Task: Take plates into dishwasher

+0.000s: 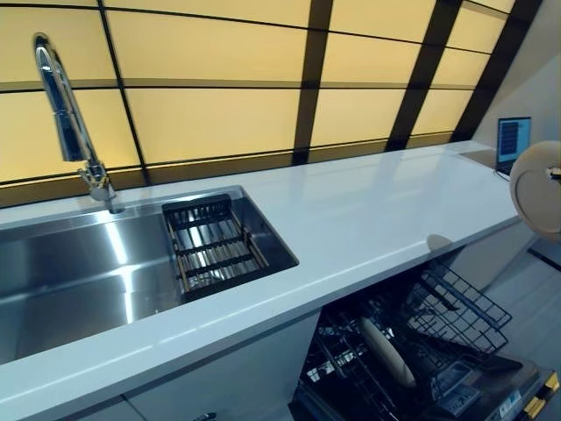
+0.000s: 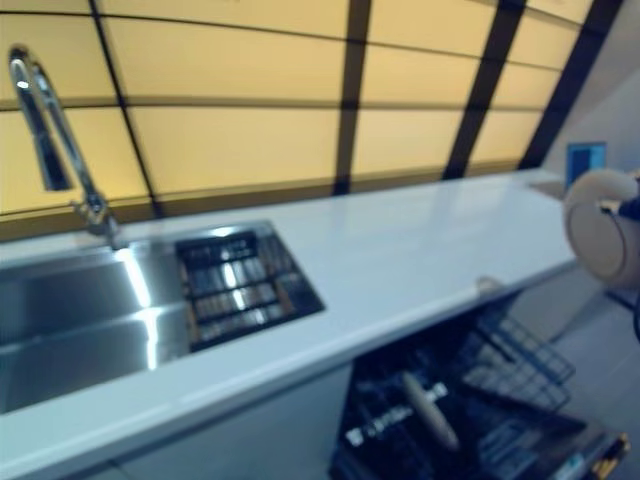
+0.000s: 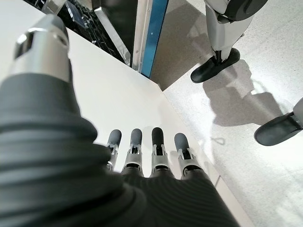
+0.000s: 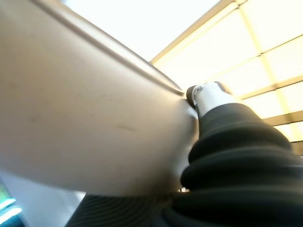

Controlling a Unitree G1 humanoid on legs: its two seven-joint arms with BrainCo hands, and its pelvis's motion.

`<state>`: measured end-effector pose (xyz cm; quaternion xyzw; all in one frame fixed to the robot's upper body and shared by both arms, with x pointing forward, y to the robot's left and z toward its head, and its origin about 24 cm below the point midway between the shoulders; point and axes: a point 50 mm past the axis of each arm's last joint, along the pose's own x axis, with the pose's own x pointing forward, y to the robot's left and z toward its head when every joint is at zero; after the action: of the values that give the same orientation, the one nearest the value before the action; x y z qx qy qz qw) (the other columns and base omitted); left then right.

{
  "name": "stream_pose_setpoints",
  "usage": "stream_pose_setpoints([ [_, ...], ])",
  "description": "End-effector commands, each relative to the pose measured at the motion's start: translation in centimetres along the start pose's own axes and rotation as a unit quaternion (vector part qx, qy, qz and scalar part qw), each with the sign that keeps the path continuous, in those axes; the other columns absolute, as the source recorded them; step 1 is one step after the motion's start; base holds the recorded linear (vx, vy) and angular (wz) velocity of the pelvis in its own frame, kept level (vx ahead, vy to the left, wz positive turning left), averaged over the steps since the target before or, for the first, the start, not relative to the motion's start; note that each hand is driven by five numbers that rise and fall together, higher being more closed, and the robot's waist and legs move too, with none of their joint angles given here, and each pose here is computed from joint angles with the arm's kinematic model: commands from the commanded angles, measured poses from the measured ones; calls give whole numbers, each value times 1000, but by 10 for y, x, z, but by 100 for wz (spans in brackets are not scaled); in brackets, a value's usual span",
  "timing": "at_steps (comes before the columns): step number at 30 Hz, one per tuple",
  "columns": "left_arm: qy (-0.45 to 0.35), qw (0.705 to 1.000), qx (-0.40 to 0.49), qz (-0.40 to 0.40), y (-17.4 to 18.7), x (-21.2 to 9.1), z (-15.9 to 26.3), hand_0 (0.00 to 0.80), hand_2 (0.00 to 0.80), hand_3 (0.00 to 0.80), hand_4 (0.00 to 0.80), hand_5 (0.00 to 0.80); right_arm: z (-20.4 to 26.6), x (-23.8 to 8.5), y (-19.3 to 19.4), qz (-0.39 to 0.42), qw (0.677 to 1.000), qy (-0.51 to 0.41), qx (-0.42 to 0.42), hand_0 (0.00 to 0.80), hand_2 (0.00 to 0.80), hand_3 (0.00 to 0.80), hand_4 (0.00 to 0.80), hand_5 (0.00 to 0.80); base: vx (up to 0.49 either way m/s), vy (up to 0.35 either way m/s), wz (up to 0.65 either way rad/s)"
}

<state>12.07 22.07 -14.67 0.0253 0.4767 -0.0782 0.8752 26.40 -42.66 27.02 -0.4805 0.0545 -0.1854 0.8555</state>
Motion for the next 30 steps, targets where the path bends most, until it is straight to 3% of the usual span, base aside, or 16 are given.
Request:
stream_pose_setpoints([
  [1, -29, 999, 19, 7, 11, 2, 18, 0, 0, 0, 0, 0, 9, -7, -29, -49, 997, -47, 37, 800, 800, 800, 800, 800, -7, -23, -17],
  [12, -36, 999, 23, 13, 13, 1, 20, 0, 0, 0, 0, 0, -17, -21, 42, 53, 996, -44, 63, 800, 800, 800, 800, 800, -9, -32, -9],
  [20, -65, 998, 4, 3, 4, 5, 30, 0, 0, 0, 0, 0, -12, -33, 112, 111, 992, -47, 44, 800, 800, 800, 800, 800, -54, 33, -1],
  [30, -74, 997, -9, 6, -3, 9, 34, 0, 0, 0, 0, 0, 4, -50, 155, 210, 975, -59, 49, 800, 800, 800, 800, 800, -6, 11, 0],
])
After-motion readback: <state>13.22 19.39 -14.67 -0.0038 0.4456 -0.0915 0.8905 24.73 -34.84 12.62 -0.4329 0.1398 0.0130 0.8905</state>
